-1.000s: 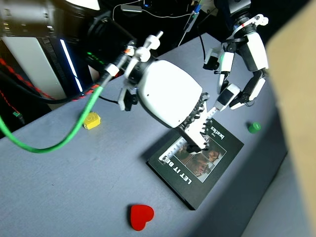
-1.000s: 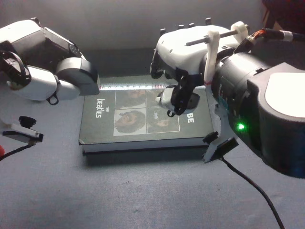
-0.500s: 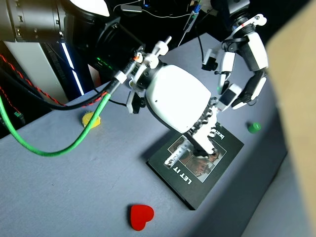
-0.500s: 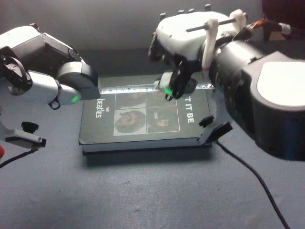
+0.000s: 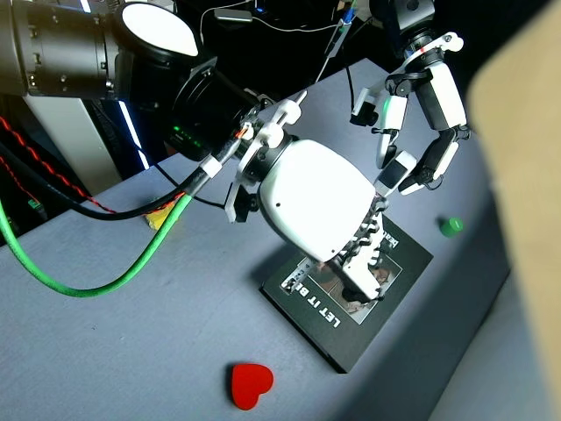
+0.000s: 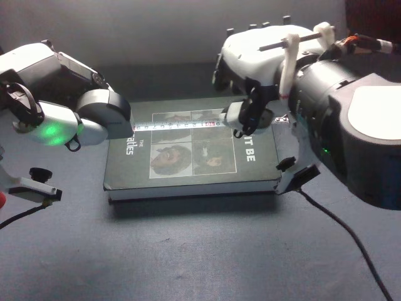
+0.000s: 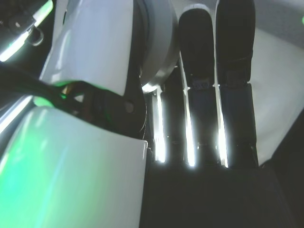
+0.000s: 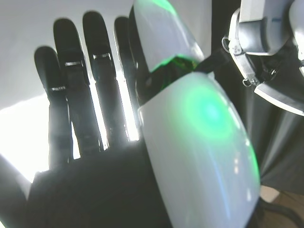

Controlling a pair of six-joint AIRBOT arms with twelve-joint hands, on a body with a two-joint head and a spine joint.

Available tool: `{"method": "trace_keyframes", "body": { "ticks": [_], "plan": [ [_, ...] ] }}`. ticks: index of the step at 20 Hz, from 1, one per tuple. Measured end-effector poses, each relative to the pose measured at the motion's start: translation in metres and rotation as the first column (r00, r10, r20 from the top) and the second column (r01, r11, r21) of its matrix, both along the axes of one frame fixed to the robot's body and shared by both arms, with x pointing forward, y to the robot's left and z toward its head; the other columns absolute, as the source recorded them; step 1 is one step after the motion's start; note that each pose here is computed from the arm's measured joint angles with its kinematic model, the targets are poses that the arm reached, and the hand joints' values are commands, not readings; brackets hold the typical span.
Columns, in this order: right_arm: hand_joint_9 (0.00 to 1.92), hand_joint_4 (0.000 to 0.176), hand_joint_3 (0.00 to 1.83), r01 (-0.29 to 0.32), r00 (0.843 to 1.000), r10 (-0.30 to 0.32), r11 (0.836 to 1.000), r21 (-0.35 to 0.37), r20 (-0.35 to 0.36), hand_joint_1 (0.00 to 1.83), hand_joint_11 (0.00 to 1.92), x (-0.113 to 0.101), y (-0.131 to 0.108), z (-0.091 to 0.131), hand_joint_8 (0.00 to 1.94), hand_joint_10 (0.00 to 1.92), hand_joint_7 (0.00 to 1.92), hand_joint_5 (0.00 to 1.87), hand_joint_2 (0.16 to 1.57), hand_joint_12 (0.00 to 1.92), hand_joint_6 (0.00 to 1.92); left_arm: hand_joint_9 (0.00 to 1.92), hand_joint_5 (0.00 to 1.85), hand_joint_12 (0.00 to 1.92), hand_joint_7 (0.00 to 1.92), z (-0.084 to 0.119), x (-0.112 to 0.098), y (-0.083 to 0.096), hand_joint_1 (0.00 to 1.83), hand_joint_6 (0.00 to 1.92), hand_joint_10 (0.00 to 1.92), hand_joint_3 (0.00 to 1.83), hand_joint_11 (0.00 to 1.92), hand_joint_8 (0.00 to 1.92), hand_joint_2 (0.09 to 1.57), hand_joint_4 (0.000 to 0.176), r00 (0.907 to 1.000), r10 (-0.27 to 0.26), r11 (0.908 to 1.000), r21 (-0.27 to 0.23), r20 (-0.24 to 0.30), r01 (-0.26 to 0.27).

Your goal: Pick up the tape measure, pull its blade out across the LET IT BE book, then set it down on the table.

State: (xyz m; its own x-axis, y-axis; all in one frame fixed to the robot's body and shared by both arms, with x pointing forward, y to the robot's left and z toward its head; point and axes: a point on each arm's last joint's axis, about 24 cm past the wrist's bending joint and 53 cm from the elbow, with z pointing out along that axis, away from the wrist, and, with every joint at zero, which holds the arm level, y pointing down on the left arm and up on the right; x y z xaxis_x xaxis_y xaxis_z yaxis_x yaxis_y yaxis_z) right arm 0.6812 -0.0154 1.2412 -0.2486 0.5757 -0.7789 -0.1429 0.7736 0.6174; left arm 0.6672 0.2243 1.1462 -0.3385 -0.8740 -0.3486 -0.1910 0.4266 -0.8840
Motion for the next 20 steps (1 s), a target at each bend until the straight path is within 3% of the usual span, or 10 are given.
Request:
{"method": "trace_keyframes", "body": {
  "ticks": [9,20],
  "plan": [
    [0.8,0.0,0.0,0.01,1.0,-0.01,1.0,-0.026,-0.025,1.05,0.33,-0.001,-0.013,-0.017,0.02,0.12,0.88,0.79,1.15,1.21,0.02,1.02,0.98,0.96,0.93,0.001,0.0,0.0,1.38,0.88,1.14,0.0,1.0,0.97,1.1,0.0,1.0,0.005,0.9998,-0.019,-0.001,-0.005],
    [0.79,0.0,0.0,-0.001,1.0,0.001,0.999,-0.037,-0.006,1.05,0.32,-0.004,-0.012,-0.016,0.02,0.13,0.89,0.82,1.15,1.21,0.02,1.02,0.98,0.96,0.93,-0.001,0.0,-0.001,1.38,0.86,1.15,0.0,1.01,0.97,1.1,0.0,1.0,-0.008,0.9997,-0.022,-0.003,0.008]
  ]
}}
